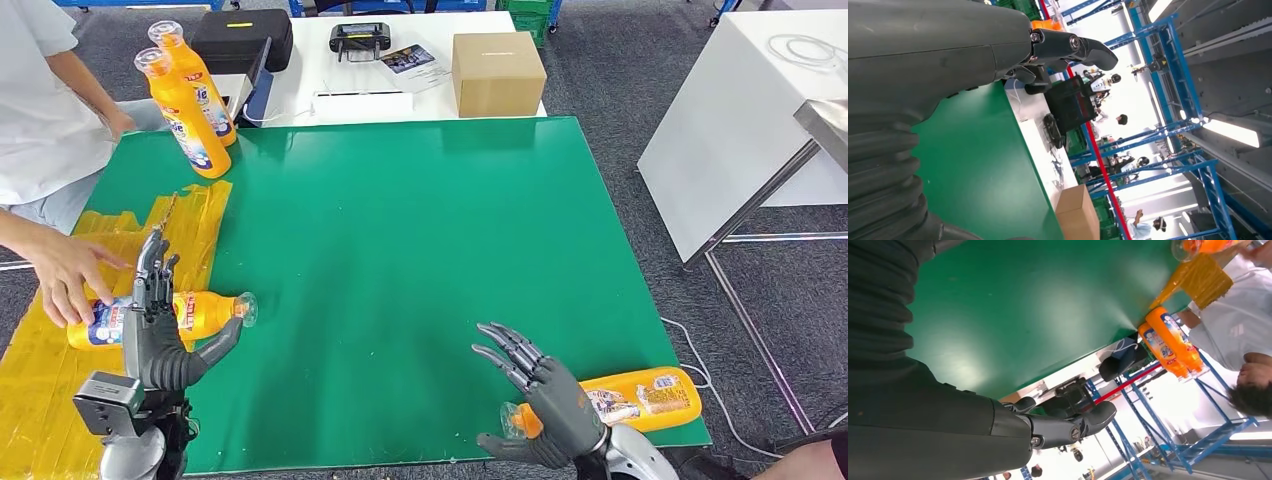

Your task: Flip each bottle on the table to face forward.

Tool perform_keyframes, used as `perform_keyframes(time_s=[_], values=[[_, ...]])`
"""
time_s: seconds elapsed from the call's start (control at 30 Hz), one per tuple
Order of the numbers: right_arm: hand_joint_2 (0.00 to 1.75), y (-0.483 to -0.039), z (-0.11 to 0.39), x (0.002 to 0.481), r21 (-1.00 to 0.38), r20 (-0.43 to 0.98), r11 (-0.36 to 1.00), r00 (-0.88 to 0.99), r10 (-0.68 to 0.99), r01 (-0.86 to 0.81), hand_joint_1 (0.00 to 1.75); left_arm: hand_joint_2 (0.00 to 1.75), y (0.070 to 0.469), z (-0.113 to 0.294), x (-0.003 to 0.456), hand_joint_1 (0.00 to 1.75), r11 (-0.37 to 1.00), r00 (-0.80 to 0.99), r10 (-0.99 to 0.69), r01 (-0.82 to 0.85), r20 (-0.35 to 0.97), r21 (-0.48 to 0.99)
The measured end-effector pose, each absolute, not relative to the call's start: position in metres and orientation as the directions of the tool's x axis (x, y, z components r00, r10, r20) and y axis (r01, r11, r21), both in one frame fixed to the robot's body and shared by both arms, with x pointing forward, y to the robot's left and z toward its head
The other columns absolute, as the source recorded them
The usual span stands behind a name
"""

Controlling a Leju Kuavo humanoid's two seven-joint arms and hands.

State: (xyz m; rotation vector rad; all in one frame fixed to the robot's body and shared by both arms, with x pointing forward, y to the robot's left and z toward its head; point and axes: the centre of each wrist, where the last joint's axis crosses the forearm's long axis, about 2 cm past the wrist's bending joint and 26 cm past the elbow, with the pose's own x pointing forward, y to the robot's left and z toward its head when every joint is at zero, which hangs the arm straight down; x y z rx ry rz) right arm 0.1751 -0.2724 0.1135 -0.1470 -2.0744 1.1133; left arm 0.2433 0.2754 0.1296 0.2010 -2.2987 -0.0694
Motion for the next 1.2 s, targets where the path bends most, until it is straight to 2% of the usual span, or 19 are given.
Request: perform_keyframes(time_s=[0.4,0.8,1.2], values=[[1.75,-0.341,0.118,0.156,-0.797,0.566,0.546,-0.633,0.529,-0.258,0.0,1.75,0.251,0.128,0.25,0.0,0.991,-0.662,-0.128,-0.065,0.738,0.114],[1.75,-0.377,0.122,0.149,-0.88,0.469,0.428,-0.53,0.707,-0.208,0.0,1.75,0.242,0.126,0.249,0.0,0.993,-0.661,-0.113,-0.043,0.742,0.112],[1.75,-0.433,0.128,0.105,-0.839,0.46,0.286,-0.322,0.827,-0.464,0.0,1.75,0.236,0.127,0.248,0.0,0.995,-0.667,-0.095,-0.031,0.739,0.1]])
